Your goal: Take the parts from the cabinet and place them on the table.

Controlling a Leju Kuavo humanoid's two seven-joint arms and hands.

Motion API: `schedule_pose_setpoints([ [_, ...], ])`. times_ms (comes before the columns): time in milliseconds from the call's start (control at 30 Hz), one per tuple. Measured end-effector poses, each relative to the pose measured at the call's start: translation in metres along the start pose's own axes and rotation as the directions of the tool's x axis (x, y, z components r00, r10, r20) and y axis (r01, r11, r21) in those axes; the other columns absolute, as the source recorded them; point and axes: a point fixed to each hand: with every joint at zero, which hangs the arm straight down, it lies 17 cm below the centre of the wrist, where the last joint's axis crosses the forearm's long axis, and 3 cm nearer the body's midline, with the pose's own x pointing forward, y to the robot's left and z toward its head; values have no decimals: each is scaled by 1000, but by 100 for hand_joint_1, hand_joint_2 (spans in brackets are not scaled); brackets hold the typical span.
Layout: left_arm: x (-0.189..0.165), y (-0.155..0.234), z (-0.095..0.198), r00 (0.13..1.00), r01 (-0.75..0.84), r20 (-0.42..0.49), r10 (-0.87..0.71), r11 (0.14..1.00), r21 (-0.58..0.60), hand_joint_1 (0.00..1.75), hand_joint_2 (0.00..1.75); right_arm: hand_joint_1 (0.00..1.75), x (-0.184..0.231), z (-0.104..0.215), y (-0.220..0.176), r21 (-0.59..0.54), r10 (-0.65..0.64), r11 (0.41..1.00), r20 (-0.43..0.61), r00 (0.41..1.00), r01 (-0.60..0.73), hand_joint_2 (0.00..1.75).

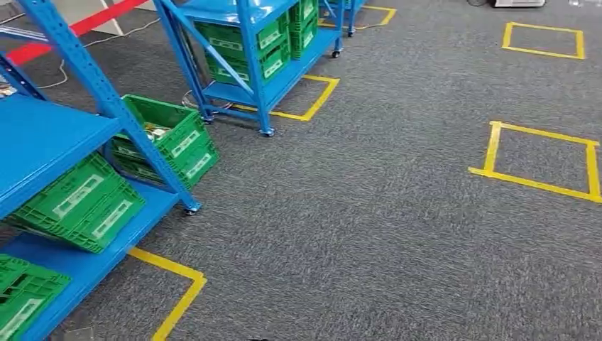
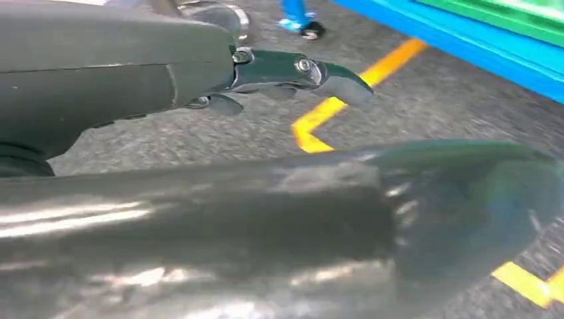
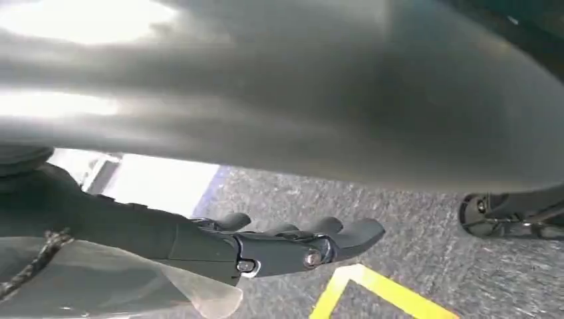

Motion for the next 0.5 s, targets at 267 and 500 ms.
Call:
schedule_pose_setpoints([
  [267,2,-18,7,997,77,32,-76,996,-40,0,0,0,-3,1,0,32,-23,999,-5,1000,23,0],
  [500,12,-33,8,991,119,74,-114,990,-72,0,0,0,-18,-1,-7,28,-53,998,-27,998,54,0],
])
